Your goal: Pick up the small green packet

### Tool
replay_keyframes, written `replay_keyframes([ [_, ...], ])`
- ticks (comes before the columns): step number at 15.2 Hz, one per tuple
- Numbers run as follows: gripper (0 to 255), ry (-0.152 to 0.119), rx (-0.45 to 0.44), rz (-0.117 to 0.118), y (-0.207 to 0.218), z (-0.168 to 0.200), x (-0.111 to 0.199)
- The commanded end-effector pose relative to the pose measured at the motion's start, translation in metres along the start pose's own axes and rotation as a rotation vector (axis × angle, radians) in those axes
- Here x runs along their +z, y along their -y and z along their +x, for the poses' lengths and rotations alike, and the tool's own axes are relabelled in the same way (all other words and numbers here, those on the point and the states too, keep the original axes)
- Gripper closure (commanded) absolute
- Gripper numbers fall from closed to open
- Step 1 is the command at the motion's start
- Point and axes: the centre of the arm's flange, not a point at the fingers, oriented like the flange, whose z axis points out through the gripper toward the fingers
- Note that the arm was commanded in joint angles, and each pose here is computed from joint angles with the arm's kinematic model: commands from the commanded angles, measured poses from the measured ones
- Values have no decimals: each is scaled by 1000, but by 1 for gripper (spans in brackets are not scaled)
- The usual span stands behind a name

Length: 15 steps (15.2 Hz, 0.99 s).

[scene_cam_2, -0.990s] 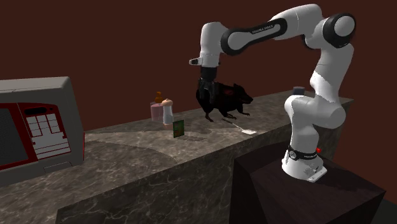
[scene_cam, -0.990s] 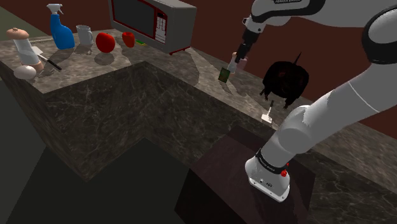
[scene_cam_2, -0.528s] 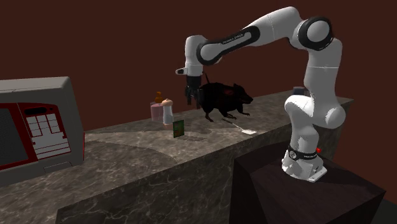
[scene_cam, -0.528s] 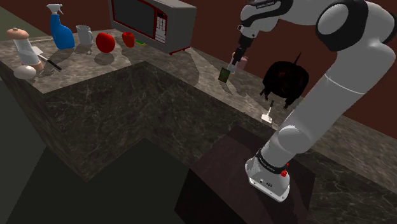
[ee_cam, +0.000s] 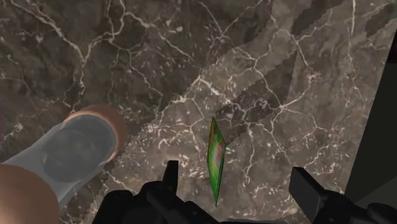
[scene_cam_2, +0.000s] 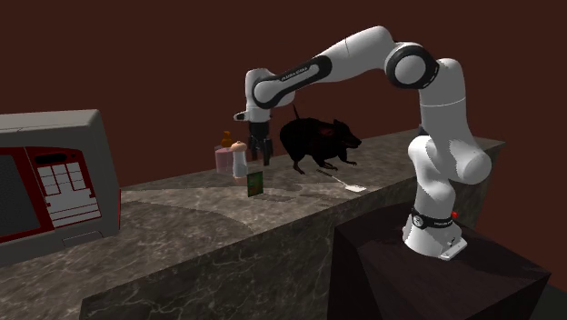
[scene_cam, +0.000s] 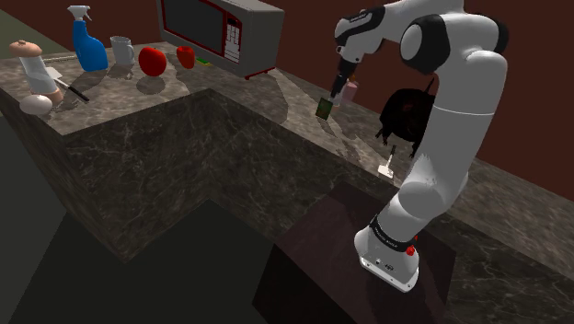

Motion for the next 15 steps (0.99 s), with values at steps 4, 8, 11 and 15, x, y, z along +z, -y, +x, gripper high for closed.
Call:
replay_keyframes([
  [4,0,0,-3,2,-4,2,25],
  [8,0,0,-3,2,-5,2,38],
  [11,255,0,-3,2,-5,2,38],
  [15,255,0,-3,2,-5,2,38],
])
